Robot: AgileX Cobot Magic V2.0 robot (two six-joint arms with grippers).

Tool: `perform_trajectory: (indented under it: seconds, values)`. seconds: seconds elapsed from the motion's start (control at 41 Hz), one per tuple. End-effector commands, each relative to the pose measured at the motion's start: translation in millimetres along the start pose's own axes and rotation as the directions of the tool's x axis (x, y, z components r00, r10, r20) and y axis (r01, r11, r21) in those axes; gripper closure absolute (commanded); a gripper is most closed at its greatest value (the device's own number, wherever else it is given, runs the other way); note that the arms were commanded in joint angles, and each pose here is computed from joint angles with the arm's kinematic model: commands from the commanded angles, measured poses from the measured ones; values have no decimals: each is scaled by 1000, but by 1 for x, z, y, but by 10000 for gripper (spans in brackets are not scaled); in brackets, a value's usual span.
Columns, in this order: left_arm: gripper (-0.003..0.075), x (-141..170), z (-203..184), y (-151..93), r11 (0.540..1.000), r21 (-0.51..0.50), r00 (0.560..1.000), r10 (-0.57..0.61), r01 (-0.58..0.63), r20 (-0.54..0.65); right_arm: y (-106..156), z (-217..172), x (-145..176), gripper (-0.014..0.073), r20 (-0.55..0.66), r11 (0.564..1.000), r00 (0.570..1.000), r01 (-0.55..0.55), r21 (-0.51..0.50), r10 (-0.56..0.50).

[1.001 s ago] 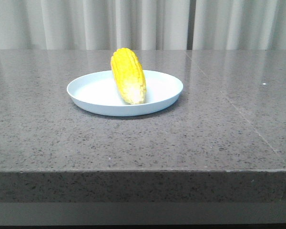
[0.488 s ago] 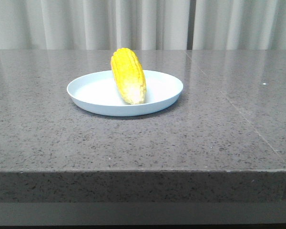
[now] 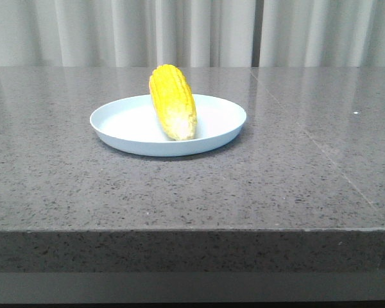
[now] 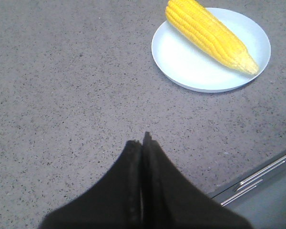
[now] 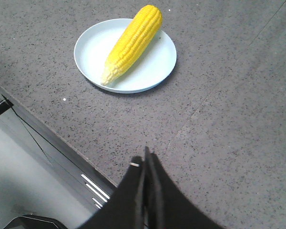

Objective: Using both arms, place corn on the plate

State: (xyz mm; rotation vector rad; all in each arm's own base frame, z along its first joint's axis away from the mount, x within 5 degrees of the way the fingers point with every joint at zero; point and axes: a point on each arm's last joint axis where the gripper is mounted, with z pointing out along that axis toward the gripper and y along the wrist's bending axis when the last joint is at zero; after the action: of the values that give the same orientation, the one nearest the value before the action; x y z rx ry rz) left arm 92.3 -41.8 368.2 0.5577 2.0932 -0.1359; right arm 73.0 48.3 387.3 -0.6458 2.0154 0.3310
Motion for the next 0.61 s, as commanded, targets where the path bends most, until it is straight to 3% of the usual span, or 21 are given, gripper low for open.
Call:
perform_trajectory:
  seconds: [0.0, 0.342, 0.488, 0.586]
  values:
    - [741, -11, -5, 0, 1000, 11, 996, 3, -4, 84, 0, -6, -12, 662, 96, 1000, 995, 8, 2, -9]
    - [741, 2, -14, 6, 997, -41, 989, -54, 61, 137, 0, -6, -12, 662, 95, 1000, 995, 8, 2, -9]
    - [741, 27, -13, 9, 985, -91, 943, -111, 146, 314, 0, -6, -12, 662, 94, 1000, 996, 8, 2, -9]
    - [741, 50, -8, 8, 973, -127, 890, -119, 193, 440, 0, -6, -12, 662, 94, 1000, 996, 8, 2, -9]
